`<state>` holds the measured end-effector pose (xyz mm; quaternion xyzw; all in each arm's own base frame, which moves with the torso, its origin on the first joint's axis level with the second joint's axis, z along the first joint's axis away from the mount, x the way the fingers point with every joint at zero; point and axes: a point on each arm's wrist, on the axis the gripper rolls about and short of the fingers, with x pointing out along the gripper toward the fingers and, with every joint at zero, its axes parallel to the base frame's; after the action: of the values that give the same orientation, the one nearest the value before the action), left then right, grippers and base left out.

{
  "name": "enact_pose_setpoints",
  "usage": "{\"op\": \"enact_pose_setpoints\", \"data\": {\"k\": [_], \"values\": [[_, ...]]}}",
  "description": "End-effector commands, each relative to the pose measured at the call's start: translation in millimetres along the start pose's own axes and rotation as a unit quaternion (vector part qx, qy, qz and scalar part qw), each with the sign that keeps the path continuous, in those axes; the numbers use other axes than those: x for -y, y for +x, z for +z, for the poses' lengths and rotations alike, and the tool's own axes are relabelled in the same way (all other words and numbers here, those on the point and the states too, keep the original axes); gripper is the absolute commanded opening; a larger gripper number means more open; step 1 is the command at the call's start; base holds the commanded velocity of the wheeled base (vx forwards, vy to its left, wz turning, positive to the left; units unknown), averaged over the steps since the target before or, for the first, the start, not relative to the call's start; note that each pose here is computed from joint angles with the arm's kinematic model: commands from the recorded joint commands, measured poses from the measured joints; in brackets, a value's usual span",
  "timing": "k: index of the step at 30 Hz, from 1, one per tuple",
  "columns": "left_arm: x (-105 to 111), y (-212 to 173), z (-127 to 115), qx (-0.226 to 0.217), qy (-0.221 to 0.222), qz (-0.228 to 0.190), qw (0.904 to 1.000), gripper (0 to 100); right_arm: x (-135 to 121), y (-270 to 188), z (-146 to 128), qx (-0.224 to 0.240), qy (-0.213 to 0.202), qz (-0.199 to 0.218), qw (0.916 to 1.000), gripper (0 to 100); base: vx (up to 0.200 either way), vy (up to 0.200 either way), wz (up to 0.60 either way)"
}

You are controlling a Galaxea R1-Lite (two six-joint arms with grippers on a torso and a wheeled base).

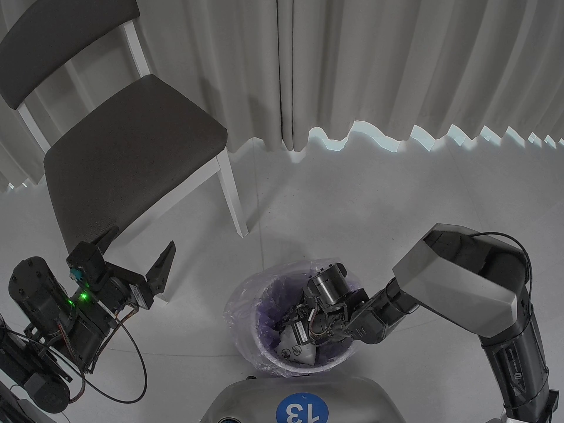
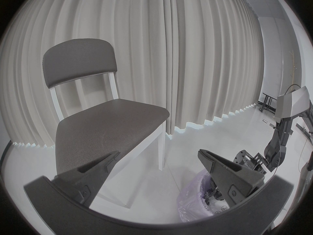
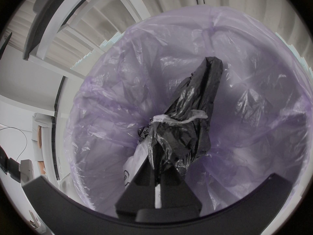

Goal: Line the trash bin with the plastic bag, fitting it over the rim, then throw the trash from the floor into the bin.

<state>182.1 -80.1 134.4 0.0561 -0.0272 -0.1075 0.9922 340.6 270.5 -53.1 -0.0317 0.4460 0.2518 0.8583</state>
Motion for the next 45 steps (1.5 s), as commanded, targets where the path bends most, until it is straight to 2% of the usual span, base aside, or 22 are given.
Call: {"op": "enact_pose_setpoints", "data": {"k": [1,8,14,15,22,35,37,39,40,42,45], "values": [[-0.2,0.3,1.0,0.005,-0.001,0.001,1.0,100,1.7,5.8,4.0,-0.002,-0.001,-0.002,1.0,0,0.0,0.0,0.0],[-0.3,0.4,2.1,0.008,-0.002,0.001,1.0,100,5.9,7.9,14.3,-0.031,-0.002,-0.004,0.9995,0,0.0,0.0,0.0],[0.0,0.4,2.8,0.01,-0.002,0.001,1.0,100,6.5,11.1,18.0,-0.028,-0.001,-0.004,0.9996,0,0.0,0.0,0.0],[-0.3,0.5,2.7,0.01,-0.002,0.002,1.0,100,6.5,11.1,18.2,-0.027,-0.001,-0.004,0.9996,100,0.0,0.0,0.0],[-0.5,-0.2,3.1,0.01,-0.002,0.002,0.9999,100,3.0,3.8,17.4,-0.03,-0.005,-0.006,0.9995,100,0.0,0.0,0.0],[-0.3,-0.4,1.3,0.006,-0.007,0.001,1.0,100,-15.5,-80.4,27.3,0.004,-0.031,-0.005,0.9995,100,0.0,0.0,0.0],[0.9,-0.4,-3.2,-0.006,-0.009,-0.002,0.9999,100,-20.1,-106.0,27.0,0.018,-0.036,-0.01,0.9992,100,0.0,0.0,0.0],[0.9,-0.4,-3.8,-0.007,-0.008,-0.002,0.9999,100,-20.7,-107.4,26.9,0.019,-0.036,-0.01,0.9991,100,0.0,0.0,0.0],[2.0,-4.9,-16.8,-0.041,-0.003,-0.009,0.9991,100,-26.9,-141.1,26.9,0.041,-0.04,-0.007,0.9983,100,0.0,0.0,0.0],[2.9,-7.3,-30.1,-0.078,-0.002,-0.014,0.9969,100,-28.1,-171.5,27.4,0.066,-0.041,-0.008,0.997,100,0.0,0.0,0.0],[5.5,-3.7,-41.7,-0.107,-0.025,-0.021,0.9937,100,-28.5,-218.9,30.4,0.114,-0.041,-0.007,0.9927,100,0.0,0.0,0.0]]}}
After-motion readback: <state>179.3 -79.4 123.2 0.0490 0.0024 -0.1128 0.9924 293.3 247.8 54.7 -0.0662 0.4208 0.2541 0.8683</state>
